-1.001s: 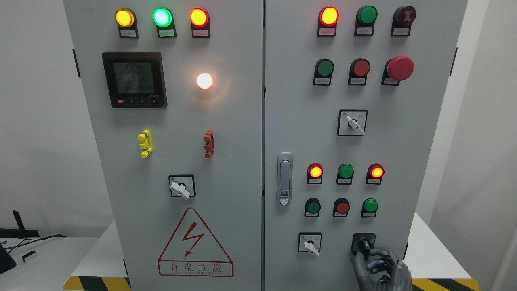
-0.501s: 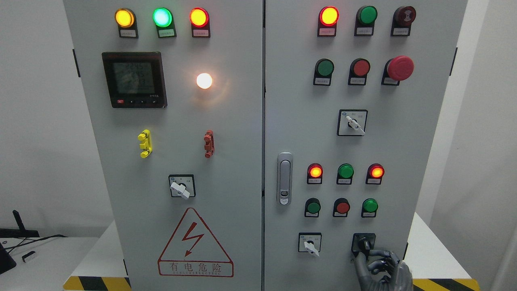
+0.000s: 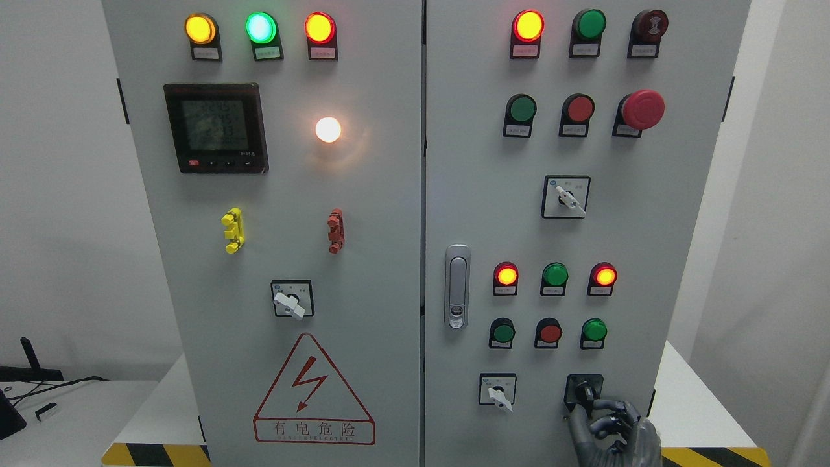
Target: Trip black knob to open circuit
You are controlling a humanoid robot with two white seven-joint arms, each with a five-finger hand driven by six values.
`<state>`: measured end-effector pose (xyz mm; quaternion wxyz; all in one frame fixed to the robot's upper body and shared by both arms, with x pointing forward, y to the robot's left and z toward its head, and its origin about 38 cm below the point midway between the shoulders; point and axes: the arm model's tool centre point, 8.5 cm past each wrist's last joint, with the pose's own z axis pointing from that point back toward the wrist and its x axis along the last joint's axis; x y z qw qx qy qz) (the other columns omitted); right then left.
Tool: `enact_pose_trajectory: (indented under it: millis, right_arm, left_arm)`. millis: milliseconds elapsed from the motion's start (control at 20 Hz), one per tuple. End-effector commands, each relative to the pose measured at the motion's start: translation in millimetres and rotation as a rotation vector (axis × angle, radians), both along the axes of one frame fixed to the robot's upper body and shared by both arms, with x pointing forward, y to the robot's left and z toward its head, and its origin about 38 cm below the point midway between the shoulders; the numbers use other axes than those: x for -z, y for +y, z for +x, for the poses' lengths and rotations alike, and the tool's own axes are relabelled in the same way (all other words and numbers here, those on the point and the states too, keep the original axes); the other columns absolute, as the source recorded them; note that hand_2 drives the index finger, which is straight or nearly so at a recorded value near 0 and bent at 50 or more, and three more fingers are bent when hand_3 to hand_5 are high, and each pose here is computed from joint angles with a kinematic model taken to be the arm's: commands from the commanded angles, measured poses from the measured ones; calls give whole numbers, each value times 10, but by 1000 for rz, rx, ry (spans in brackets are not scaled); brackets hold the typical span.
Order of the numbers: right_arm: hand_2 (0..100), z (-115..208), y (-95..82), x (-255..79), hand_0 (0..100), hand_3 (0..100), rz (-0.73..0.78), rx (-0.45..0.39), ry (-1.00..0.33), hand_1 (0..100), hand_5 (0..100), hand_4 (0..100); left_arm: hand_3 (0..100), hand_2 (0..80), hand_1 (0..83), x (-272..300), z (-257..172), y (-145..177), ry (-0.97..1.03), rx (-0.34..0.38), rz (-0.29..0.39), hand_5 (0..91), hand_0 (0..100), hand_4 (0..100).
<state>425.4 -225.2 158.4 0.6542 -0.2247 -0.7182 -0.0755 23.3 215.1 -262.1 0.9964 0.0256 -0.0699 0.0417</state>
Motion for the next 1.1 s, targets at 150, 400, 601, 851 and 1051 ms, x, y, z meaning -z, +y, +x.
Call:
enact_pose_trajectory:
  millis: [150, 400, 601, 851, 1051]
  right_arm:
    - [502, 9, 68, -19, 485, 802, -3, -19, -6, 824, 916, 794]
    - [505, 10, 75, -18, 506, 805, 0, -21, -5, 835, 916, 794]
    - [506, 10, 74, -14, 519, 807, 2, -21, -2, 843, 915, 797]
    - [508, 11, 75, -13, 540, 806, 2, -22, 0, 856, 916, 798]
    - [508, 11, 76, -10, 551, 808, 7, -23, 0, 865, 917, 797]
  left_arm:
    - [0, 0, 389, 0, 3, -1, 0, 31, -1, 0, 120, 0]
    - [0, 0, 389, 0, -2, -11, 1, 31, -2, 0, 120, 0]
    - [0, 0, 389, 0, -2, -2, 1, 31, -1, 0, 120, 0]
    - [0, 0, 389, 0, 3, -1, 0, 31, -1, 0, 120, 0]
    - [0, 0, 389, 0, -2, -11, 1, 31, -2, 0, 120, 0]
